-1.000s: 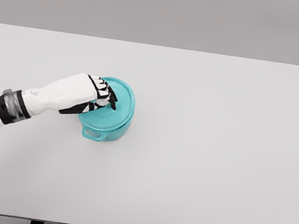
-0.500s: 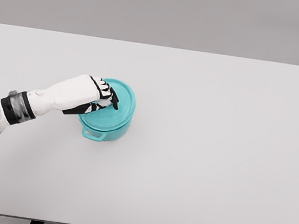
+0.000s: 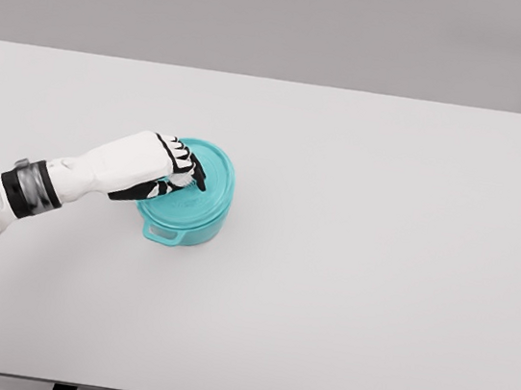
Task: Cover the pot with left arm
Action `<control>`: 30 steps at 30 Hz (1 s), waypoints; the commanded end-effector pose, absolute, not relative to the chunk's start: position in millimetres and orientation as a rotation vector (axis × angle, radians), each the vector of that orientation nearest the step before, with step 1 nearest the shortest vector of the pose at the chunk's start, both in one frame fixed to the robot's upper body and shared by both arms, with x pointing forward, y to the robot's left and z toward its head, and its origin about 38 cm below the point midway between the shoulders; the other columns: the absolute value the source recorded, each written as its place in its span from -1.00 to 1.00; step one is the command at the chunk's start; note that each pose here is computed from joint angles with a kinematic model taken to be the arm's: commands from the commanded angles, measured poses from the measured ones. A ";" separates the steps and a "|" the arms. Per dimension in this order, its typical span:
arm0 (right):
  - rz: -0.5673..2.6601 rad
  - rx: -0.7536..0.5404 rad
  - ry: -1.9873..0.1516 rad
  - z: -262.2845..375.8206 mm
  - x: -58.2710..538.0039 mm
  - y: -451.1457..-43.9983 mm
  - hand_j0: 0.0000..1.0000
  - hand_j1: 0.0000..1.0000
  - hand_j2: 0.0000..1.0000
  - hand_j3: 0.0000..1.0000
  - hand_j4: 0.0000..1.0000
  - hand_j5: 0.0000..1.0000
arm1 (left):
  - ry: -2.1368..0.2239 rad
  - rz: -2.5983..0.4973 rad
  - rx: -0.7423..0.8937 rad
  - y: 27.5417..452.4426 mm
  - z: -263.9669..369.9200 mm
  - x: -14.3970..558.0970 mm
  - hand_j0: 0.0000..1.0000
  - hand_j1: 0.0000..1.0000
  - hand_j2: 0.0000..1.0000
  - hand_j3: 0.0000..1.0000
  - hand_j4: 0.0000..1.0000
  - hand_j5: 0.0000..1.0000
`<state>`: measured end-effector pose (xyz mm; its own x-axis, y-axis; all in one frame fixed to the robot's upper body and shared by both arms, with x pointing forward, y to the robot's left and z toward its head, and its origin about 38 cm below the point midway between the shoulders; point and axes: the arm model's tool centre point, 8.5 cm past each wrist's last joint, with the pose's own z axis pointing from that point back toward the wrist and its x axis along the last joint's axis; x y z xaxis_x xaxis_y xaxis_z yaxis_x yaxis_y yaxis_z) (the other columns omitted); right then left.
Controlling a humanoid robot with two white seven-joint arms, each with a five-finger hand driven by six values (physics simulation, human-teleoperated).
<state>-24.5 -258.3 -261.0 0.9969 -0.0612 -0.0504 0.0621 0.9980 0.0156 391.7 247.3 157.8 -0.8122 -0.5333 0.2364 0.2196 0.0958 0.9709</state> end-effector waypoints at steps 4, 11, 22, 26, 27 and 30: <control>-0.062 0.018 0.051 -260.9 -24.9 -258.1 1.00 1.00 1.00 1.00 1.00 1.00 | -1.831 -1.766 0.306 248.2 158.4 391.9 0.19 0.19 0.19 0.19 0.19 0.19; -0.062 0.017 0.049 -261.0 -24.4 -258.3 1.00 1.00 1.00 1.00 1.00 1.00 | -1.831 -1.766 0.304 247.9 158.1 391.4 0.38 0.38 0.38 0.38 0.38 0.38; -0.062 0.018 0.051 -260.9 -24.9 -258.1 1.00 1.00 1.00 1.00 1.00 1.00 | -1.834 -1.766 0.303 247.9 158.5 390.4 0.44 0.44 0.44 0.44 0.44 0.44; -0.062 0.018 0.051 -260.9 -24.9 -258.1 1.00 1.00 1.00 1.00 1.00 1.00 | -1.842 -1.766 0.306 247.9 161.9 390.3 0.54 0.54 0.54 0.54 0.54 0.54; -0.062 0.017 0.049 -261.0 -24.4 -258.3 1.00 1.00 1.00 1.00 1.00 1.00 | -1.844 -1.767 0.311 248.9 163.6 390.3 0.56 0.56 0.56 0.56 0.56 0.56; -0.062 0.018 0.051 -260.9 -24.9 -258.1 1.00 1.00 1.00 1.00 1.00 1.00 | -1.852 -1.766 0.323 249.7 168.2 392.4 0.62 0.62 0.62 0.62 0.62 0.62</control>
<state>-24.6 -258.3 -260.9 0.9968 -0.0613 -0.0508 0.0621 0.9979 0.0157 392.2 248.6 166.1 -0.8180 -0.5306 0.2223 0.2008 0.0988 0.9746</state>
